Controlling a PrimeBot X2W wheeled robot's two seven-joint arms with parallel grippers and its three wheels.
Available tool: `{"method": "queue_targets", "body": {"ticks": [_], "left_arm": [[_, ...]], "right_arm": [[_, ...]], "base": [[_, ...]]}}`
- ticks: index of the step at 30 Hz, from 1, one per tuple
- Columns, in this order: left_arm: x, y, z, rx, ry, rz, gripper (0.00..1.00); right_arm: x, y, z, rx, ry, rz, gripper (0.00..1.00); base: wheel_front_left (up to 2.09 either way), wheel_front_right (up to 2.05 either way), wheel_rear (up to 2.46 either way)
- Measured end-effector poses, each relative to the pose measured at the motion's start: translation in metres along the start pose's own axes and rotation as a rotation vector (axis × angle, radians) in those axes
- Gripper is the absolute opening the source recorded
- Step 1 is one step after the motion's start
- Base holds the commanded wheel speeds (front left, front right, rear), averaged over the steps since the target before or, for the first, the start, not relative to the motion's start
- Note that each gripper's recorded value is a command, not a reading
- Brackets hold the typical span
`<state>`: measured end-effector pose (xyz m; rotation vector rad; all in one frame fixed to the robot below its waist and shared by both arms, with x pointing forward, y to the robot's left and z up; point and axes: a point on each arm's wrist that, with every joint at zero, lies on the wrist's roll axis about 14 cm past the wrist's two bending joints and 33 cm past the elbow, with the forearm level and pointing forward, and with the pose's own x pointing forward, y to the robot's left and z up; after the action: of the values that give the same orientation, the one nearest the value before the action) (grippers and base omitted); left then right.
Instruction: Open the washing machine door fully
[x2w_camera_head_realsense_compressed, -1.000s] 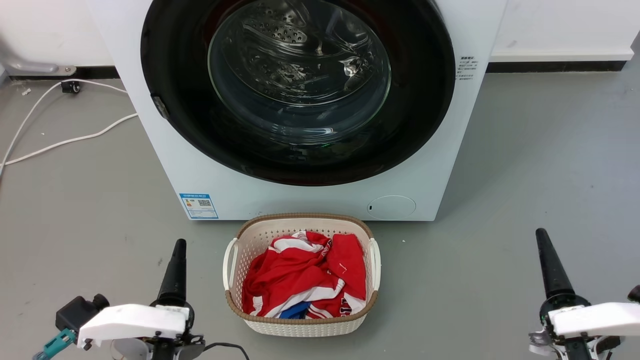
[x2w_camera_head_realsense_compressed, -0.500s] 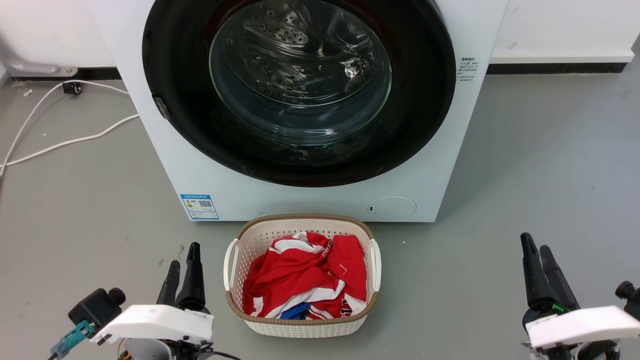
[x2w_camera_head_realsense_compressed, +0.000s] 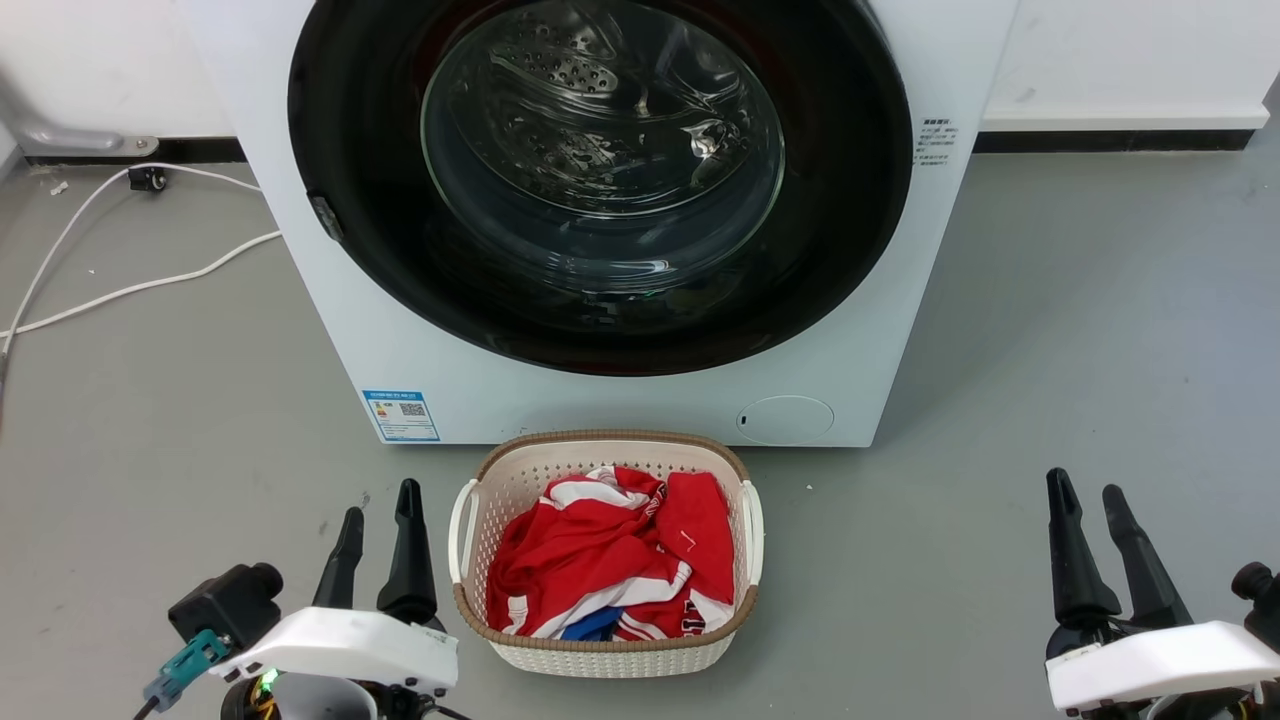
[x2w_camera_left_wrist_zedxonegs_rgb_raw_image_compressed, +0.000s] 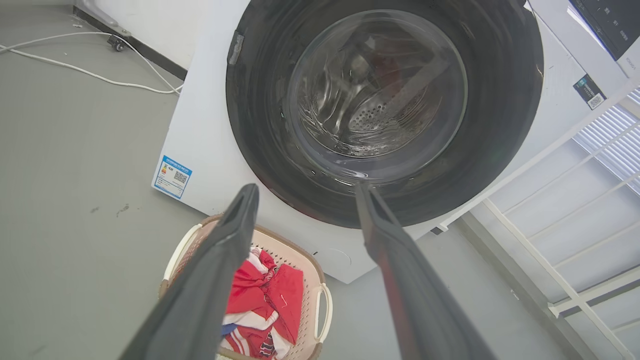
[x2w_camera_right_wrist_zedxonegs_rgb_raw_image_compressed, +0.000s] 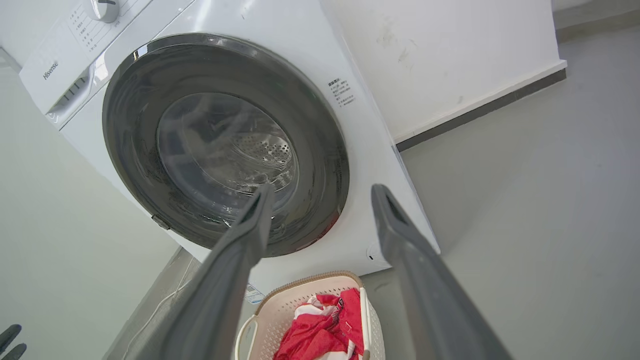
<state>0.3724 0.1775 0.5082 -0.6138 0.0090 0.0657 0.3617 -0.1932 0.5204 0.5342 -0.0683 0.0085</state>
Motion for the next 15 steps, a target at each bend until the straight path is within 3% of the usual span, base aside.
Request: {"method": "queue_targets", "body": {"ticks": [15], "left_arm": [[-0.004, -0.015, 0.007, 0.164, -0.053, -0.054, 1.00]], "right_arm": [[-0.003, 0.011, 0.011, -0.172, -0.049, 0.045, 1.00]], "base": [[0.00, 0.00, 0.00]]}}
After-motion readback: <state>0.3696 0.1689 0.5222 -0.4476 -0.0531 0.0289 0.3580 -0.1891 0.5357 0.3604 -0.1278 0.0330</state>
